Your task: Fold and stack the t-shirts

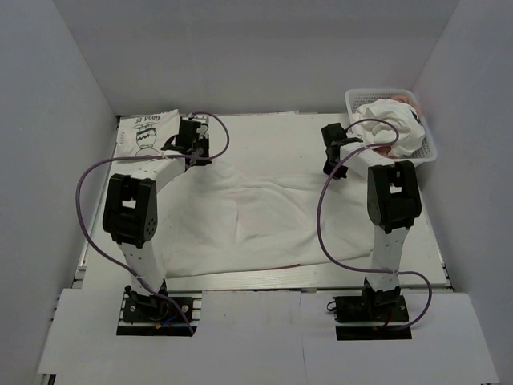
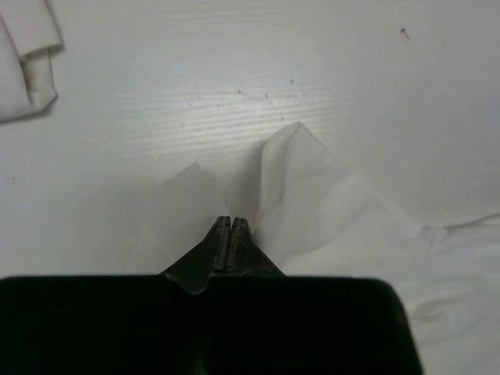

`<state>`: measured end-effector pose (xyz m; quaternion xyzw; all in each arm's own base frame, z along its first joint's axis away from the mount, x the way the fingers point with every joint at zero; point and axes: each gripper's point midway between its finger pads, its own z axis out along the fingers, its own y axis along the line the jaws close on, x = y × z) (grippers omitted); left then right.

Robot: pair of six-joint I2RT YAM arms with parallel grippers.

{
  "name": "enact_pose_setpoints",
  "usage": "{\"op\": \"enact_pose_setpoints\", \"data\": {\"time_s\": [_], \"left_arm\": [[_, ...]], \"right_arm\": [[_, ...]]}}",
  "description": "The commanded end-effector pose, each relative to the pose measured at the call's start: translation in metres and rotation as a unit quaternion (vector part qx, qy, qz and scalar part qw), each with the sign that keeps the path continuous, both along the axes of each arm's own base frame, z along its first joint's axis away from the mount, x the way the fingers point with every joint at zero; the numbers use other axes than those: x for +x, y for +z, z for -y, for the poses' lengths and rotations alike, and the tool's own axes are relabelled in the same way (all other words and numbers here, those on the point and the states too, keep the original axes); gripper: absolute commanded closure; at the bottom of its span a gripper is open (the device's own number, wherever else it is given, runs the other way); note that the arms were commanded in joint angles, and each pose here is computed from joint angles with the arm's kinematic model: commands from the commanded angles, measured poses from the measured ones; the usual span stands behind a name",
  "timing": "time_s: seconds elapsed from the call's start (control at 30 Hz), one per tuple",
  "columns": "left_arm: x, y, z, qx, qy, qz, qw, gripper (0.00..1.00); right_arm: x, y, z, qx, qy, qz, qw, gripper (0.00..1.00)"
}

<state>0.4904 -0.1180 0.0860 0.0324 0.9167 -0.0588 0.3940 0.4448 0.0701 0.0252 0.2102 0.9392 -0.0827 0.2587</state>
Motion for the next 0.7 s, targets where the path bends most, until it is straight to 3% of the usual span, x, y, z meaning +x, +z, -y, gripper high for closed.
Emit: {"op": "enact_pose_setpoints", "data": {"time_s": [0.0, 0.33, 0.67], "left_arm": [[-0.020, 0.054, 0.006, -0.043, -0.005, 0.050, 0.998, 1.00], [-0.124, 0.060, 0.019, -0.140, 0.006, 0.028, 0.990, 1.00], [-0.246, 0.046, 0.025, -0.250, 0.014, -0.027, 0.968, 1.00]], "right_arm": [[0.005, 0.039, -0.003, -0.002, 0.016, 0.046, 0.999, 1.00], [-0.042, 0.081, -0.007, 0.010, 0.043, 0.104, 0.994, 1.00], [-0.108, 0.078, 0.013, 0.021, 0.043, 0.119, 0.992, 1.00]]}}
